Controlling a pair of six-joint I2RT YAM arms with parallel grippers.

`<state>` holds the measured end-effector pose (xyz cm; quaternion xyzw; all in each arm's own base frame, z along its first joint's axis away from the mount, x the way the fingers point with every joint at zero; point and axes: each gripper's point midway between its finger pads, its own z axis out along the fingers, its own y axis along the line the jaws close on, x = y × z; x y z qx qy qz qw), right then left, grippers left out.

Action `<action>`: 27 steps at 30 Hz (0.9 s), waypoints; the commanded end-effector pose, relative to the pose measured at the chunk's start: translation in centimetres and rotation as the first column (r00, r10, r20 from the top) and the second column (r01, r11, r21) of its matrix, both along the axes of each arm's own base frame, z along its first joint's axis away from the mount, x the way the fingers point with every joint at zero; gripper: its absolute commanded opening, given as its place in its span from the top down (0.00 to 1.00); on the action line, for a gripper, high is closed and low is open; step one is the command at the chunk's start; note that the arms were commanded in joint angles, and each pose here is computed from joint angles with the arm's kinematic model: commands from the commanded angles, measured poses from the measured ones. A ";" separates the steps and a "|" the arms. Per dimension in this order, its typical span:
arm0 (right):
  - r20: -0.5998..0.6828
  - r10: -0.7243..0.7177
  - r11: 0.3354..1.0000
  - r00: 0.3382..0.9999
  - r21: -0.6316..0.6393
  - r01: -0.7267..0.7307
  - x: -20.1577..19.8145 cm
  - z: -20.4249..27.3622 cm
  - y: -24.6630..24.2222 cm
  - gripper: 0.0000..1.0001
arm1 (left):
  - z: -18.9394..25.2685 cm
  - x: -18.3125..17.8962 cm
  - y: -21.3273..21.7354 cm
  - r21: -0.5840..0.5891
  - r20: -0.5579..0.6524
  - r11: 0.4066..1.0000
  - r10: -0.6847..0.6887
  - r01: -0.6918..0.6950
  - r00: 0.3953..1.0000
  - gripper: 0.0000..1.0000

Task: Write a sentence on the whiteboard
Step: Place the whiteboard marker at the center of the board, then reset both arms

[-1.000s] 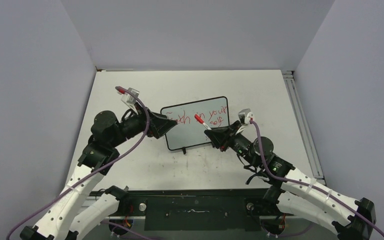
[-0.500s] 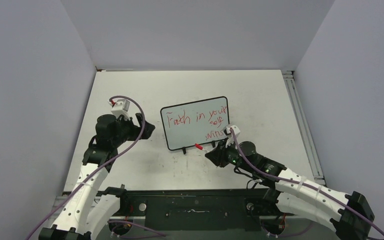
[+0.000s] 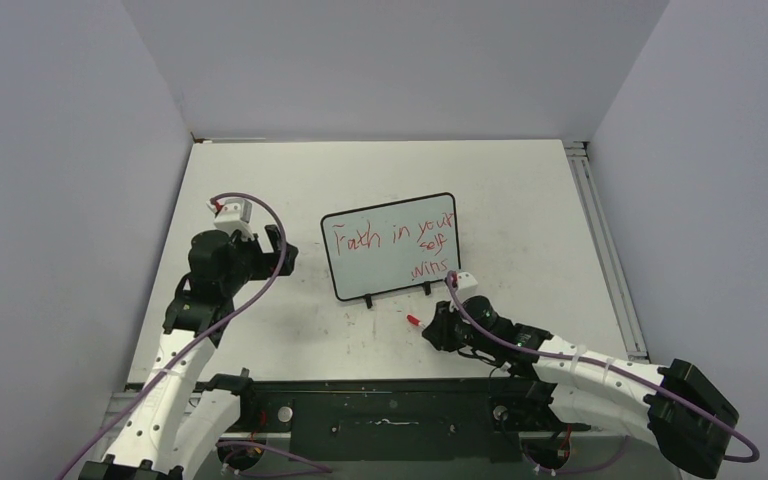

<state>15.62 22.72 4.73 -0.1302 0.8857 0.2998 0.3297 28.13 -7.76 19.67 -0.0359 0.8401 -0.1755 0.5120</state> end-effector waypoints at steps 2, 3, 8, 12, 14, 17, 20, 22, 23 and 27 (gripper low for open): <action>0.036 -0.151 0.988 0.988 -0.020 0.152 1.9 -0.3 -1.6 0.71 | 1.7 0.4 1.1 0.021 0.063 0.998 0.050 -0.051 0.997 0.09; 0.034 -0.172 0.985 0.985 -0.028 0.173 2.1 -0.5 -2.0 0.67 | 1.7 0.4 1.1 0.022 0.062 0.998 0.052 -0.053 0.997 0.09; 0.044 -0.218 0.974 0.975 -0.047 0.220 2.4 0.0 -3.1 0.41 | 2.0 0.2 2.0 0.038 0.074 0.995 0.091 -0.094 0.993 0.09; 0.118 -0.222 0.974 0.968 -0.027 0.227 3.5 3.2 -3.1 0.15 | 1.9 0.0 4.0 0.065 0.067 0.976 0.204 -0.208 0.977 0.07; 0.170 -0.232 0.970 0.958 -0.035 0.241 4.2 5.1 -3.5 0.07 | 2.0 0.0 4.4 0.060 0.063 0.969 0.234 -0.238 0.970 0.06; 0.249 -0.268 0.954 0.931 -0.070 0.293 5.9 7.8 -4.8 0.05 | 1.9 0.0 4.7 0.059 0.053 0.964 0.258 -0.261 0.965 0.04; 0.308 -0.303 0.928 0.902 -0.120 0.353 8.0 9.9 -7.2 0.10 | 2.1 0.1 5.0 0.060 0.045 0.957 0.281 -0.283 0.959 0.04; 0.337 -0.353 0.901 0.873 -0.130 0.414 9.5 11.3 -9.4 0.10 | 2.3 0.1 5.3 0.055 0.045 0.951 0.302 -0.304 0.952 0.04; 0.351 -0.382 0.885 0.855 -0.128 0.448 10.2 12.1 -10.6 0.10 | 2.5 0.1 5.3 0.049 0.048 0.951 0.304 -0.306 0.952 0.03; 0.371 -0.521 0.805 0.769 -0.087 0.587 12.3 14.0 -15.7 0.10 | 3.8 0.0 5.5 0.017 0.079 0.945 0.324 -0.326 0.943 0.03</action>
